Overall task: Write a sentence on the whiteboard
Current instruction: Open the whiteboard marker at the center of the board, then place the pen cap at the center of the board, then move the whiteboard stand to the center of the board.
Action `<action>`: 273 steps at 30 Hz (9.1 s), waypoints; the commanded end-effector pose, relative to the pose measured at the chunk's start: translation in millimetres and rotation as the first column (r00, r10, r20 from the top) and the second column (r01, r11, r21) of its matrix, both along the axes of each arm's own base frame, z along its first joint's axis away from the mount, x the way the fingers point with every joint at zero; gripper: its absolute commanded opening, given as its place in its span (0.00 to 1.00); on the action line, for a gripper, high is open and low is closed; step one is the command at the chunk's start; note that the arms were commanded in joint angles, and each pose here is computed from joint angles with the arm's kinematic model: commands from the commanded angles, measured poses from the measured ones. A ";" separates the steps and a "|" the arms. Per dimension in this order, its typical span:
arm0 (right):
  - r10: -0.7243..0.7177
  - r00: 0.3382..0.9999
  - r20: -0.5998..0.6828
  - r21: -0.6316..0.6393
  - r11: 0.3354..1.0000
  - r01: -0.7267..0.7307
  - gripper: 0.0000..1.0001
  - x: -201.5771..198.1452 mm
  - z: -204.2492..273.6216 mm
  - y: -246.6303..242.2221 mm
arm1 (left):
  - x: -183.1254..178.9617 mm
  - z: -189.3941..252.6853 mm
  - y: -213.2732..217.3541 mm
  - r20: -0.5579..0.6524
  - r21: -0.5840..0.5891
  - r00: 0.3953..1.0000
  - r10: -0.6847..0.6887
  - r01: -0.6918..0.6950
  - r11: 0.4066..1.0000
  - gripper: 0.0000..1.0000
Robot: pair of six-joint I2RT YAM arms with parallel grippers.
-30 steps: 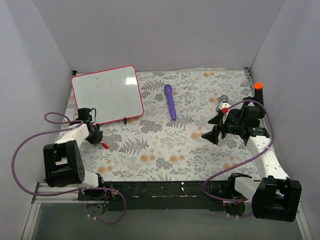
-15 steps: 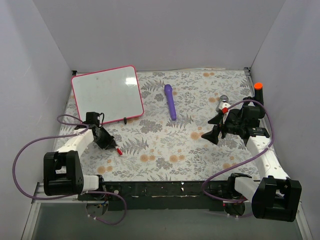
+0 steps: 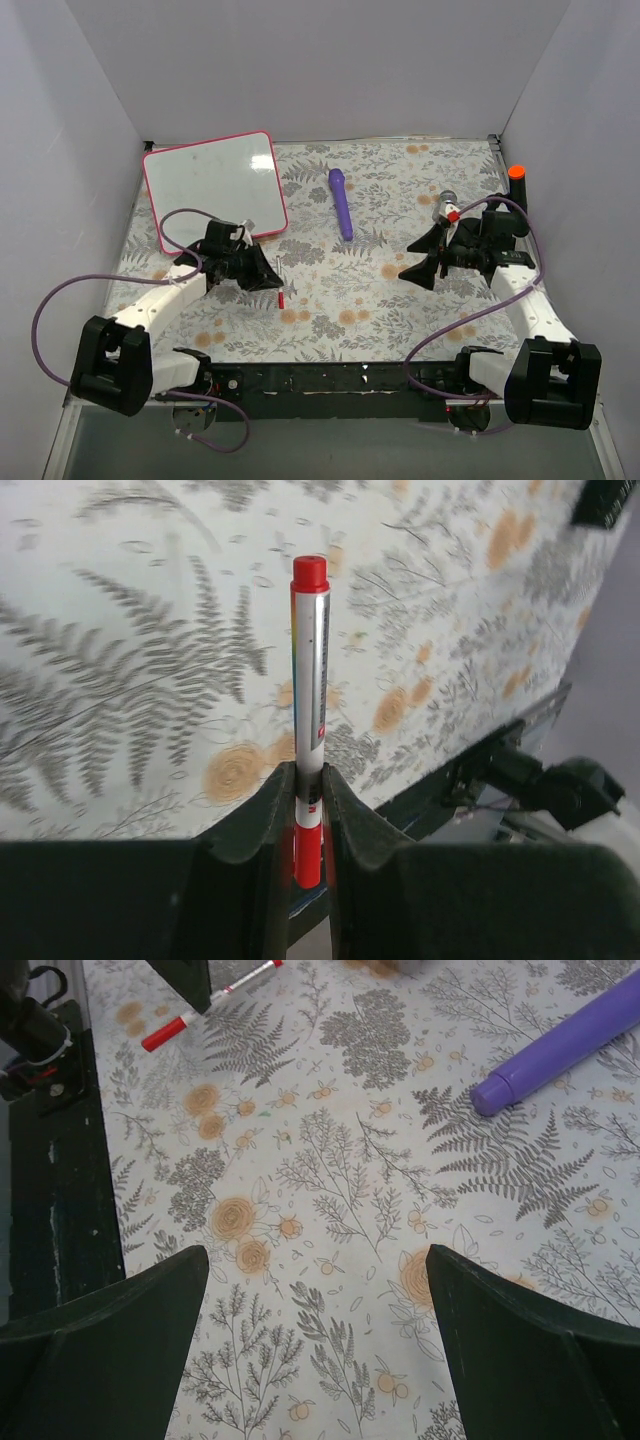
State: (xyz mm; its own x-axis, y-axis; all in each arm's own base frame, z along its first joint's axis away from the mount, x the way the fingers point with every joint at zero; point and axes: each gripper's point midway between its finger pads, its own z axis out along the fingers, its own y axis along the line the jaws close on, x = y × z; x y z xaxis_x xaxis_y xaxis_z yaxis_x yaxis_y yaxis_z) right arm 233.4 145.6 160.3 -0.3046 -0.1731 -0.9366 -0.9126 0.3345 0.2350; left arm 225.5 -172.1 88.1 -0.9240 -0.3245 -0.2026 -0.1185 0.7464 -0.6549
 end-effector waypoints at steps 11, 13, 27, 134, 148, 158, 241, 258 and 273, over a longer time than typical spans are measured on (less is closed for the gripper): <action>0.205 0.958 -0.202 0.176 0.970 -0.170 0.98 -12.7 35.8 53.8 | 7.0 61.7 -155.5 0.567 0.029 0.652 -0.503 0.595 0.803 0.00; 0.171 0.946 -0.274 0.175 0.977 -0.126 0.98 -1.8 39.0 55.9 | 6.6 59.0 -166.4 0.587 0.054 0.616 -0.526 0.618 0.784 0.00; 0.107 0.878 -0.467 0.152 0.988 -0.039 0.96 7.7 23.4 77.8 | -5.3 75.1 -193.9 0.667 0.064 0.501 -0.551 0.698 0.713 0.00; 0.354 0.887 -0.295 0.258 0.924 -0.283 0.02 -38.0 80.9 80.7 | -29.4 110.0 -212.8 0.778 0.285 0.187 -0.599 0.746 0.602 0.00; 0.368 0.882 -0.295 0.270 0.917 -0.292 0.25 -40.9 83.9 80.5 | -34.6 113.5 -202.9 0.799 0.282 0.181 -0.573 0.729 0.623 0.00; 0.378 0.878 -0.294 0.281 0.912 -0.298 0.41 -43.7 85.1 80.7 | -33.3 112.7 -209.2 0.797 0.274 0.180 -0.577 0.744 0.610 0.00; -0.193 0.979 -0.070 0.272 0.940 0.204 0.01 23.9 58.5 -64.2 | 162.6 21.9 -251.6 0.387 0.216 0.887 -0.251 0.178 0.960 0.48; -0.165 0.985 -0.052 0.270 0.947 0.173 0.01 18.9 53.5 -61.6 | 119.8 212.1 19.8 0.727 -0.134 0.676 0.120 -0.031 0.990 0.94; -0.131 0.990 -0.052 0.280 0.949 0.141 0.01 15.9 52.6 -60.2 | 204.0 159.9 202.4 0.641 0.168 0.718 0.270 -0.475 0.864 0.95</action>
